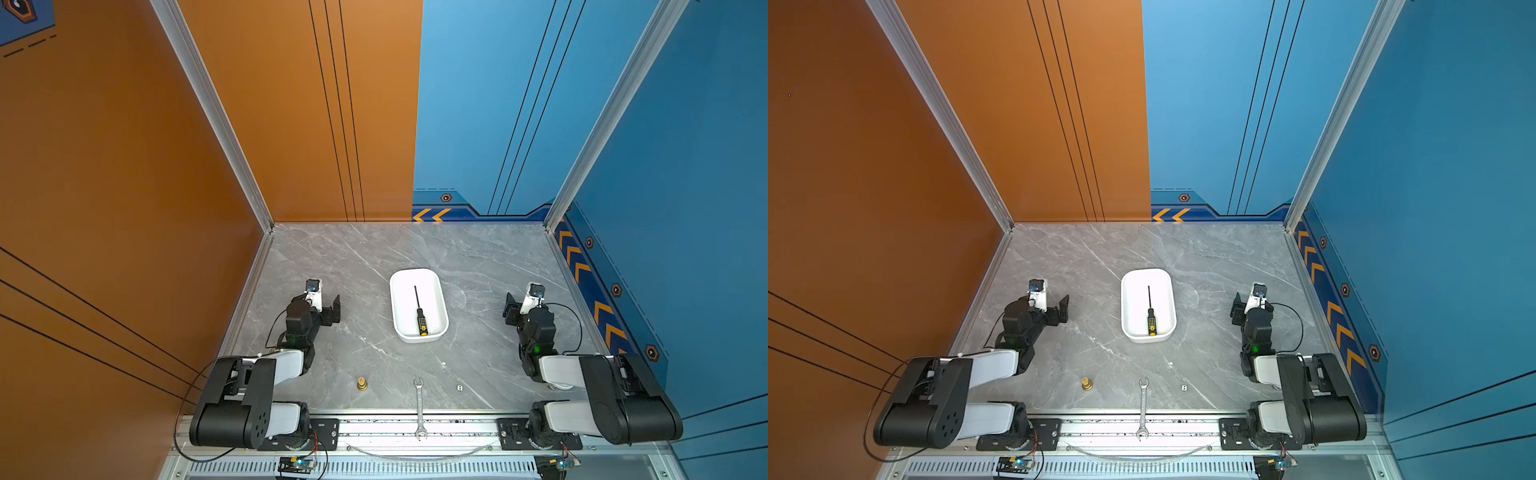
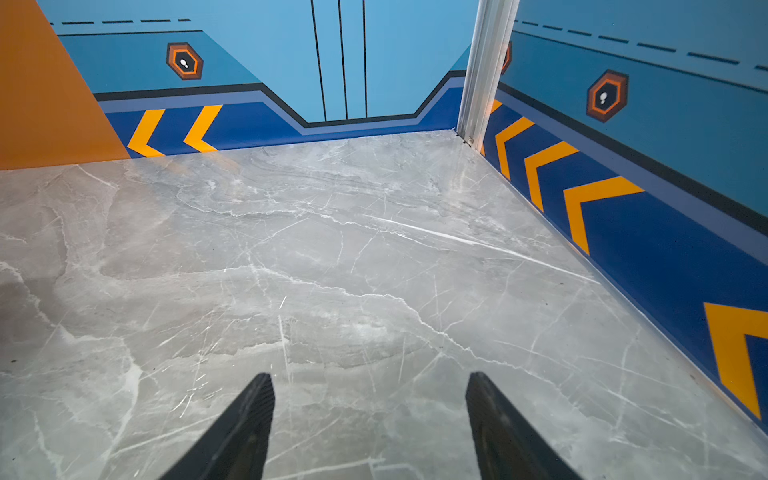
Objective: Put the screwdriver in the bin
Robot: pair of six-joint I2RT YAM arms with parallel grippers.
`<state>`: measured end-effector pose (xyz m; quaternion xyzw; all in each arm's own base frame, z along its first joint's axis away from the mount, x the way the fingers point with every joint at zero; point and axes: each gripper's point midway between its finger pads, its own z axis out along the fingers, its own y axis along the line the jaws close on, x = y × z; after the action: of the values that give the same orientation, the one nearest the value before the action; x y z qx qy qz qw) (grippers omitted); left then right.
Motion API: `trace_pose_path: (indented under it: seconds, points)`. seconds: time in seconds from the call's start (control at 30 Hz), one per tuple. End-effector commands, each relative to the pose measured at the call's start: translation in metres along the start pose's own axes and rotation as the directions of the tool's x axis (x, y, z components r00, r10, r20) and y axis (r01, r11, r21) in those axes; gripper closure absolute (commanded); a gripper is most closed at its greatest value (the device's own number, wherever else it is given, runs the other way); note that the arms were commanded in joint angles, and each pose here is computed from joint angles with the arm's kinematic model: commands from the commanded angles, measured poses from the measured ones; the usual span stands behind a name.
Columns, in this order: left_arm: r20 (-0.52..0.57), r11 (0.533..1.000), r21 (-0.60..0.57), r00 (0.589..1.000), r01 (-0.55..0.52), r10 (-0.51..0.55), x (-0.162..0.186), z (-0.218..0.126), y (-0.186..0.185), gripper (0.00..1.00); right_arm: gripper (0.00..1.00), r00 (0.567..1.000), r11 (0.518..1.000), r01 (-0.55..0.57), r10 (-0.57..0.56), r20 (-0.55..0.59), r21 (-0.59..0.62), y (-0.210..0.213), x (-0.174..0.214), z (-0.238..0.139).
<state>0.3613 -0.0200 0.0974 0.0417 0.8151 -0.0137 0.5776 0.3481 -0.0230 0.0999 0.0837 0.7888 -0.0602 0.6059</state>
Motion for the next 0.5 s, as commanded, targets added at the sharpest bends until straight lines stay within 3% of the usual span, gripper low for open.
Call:
trace_pose_path:
  seconds: [0.0,0.3,0.47]
  points:
    - [0.082,0.999,0.020,0.996,-0.044,0.043,-0.016,0.010,-0.002,0.02,0.29,0.995,1.000,-0.011,0.012,0.094,-0.015,0.003,-0.021,0.008]
    - [0.033,1.000,0.009,0.999,-0.010,0.010,-0.004,0.029,0.007,0.02,0.28,0.998,1.000,-0.004,0.005,0.057,-0.020,0.006,-0.010,0.021]
    - [0.001,0.998,-0.029,0.998,0.056,-0.056,-0.004,0.034,0.023,0.02,0.28,0.998,0.999,0.015,-0.017,-0.054,-0.038,0.012,-0.004,0.040]
